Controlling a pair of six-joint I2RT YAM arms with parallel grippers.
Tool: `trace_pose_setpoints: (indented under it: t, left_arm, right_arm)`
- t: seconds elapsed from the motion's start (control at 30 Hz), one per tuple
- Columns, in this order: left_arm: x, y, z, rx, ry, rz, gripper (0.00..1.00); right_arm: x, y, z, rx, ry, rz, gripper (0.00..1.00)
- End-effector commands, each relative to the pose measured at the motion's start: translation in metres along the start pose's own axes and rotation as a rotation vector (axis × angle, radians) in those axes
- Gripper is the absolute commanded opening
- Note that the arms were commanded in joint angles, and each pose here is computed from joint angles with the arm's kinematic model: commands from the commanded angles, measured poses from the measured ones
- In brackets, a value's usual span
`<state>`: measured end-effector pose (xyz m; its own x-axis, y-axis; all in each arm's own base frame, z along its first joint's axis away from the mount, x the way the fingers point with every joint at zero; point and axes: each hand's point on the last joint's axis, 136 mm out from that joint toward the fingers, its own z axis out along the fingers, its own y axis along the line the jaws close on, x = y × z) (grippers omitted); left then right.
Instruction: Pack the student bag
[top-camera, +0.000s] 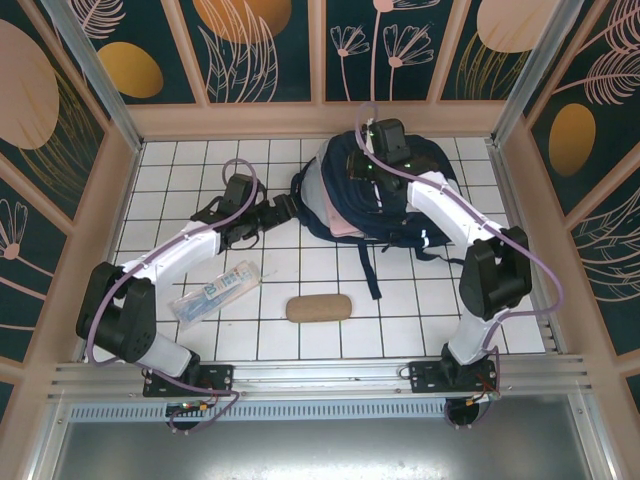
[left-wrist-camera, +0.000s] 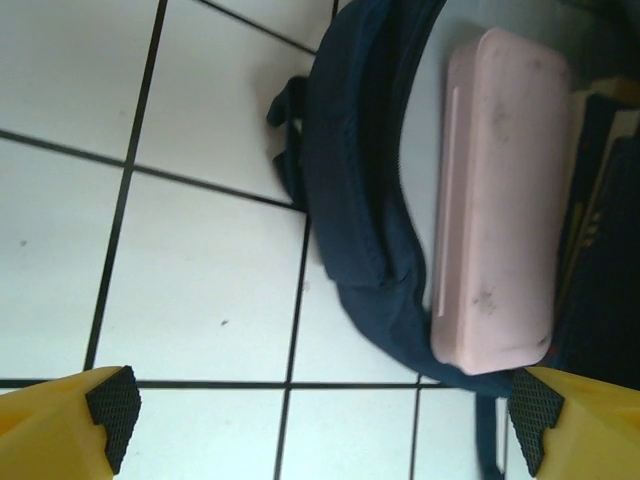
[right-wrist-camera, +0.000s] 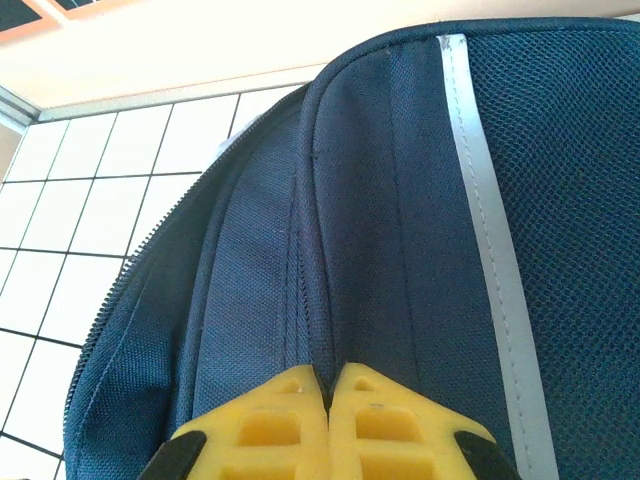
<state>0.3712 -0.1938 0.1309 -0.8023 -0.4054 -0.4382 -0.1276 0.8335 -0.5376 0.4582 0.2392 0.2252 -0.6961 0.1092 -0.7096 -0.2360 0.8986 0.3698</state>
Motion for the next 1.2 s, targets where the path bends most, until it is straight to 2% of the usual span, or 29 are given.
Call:
trace_pose_setpoints:
  t: [0.0, 0.07, 0.17, 0.23, 0.33, 0.43, 0.5, 0.57, 0.83, 1.0, 1.17]
  left_arm:
    - [0.015, 0.014, 0.001, -0.043, 0.043, 0.038, 0.91]
    - [0.026, 0.015, 0.008, -0.018, 0.084, 0.039, 0.84]
    - [0.031, -0.006, 0.019, 0.086, 0.123, 0.034, 0.74]
    - [0.031, -0.025, 0.027, 0.143, 0.133, 0.048, 0.72]
    - [0.033, -0.043, 0.047, 0.145, 0.169, 0.053, 0.72]
    - [0.048, -0.073, 0.067, 0.193, 0.226, 0.075, 0.62]
    - [0.057, -0.092, 0.072, 0.228, 0.247, 0.091, 0.60]
    - [0.068, -0.104, 0.077, 0.281, 0.284, 0.074, 0.48]
    - [0.068, -0.110, 0.117, 0.266, 0.311, 0.032, 0.45]
    - [0.057, -0.109, 0.141, 0.210, 0.286, 0.041, 0.42]
    - [0.042, -0.118, 0.155, 0.216, 0.256, 0.046, 0.43]
  right_arm:
    - [-0.010, 0.006, -0.001, -0.027, -0.032, 0.002, 0.00]
    - [-0.010, 0.005, 0.000, -0.023, -0.030, 0.002, 0.00]
    - [-0.011, 0.006, -0.004, -0.021, -0.035, 0.000, 0.00]
    - [-0.015, 0.007, -0.008, -0.021, -0.045, -0.001, 0.00]
    - [-0.021, 0.010, -0.016, -0.025, -0.065, -0.002, 0.00]
    - [-0.022, 0.010, -0.020, -0.020, -0.067, -0.005, 0.00]
    - [-0.022, 0.007, -0.020, -0.008, -0.066, -0.006, 0.00]
    - [-0.022, 0.006, -0.021, -0.004, -0.068, -0.005, 0.00]
    - [-0.029, 0.012, -0.029, -0.027, -0.086, -0.001, 0.00]
    - [-0.031, 0.015, -0.038, -0.032, -0.097, 0.002, 0.00]
    - [-0.028, 0.014, -0.042, -0.035, -0.094, 0.009, 0.00]
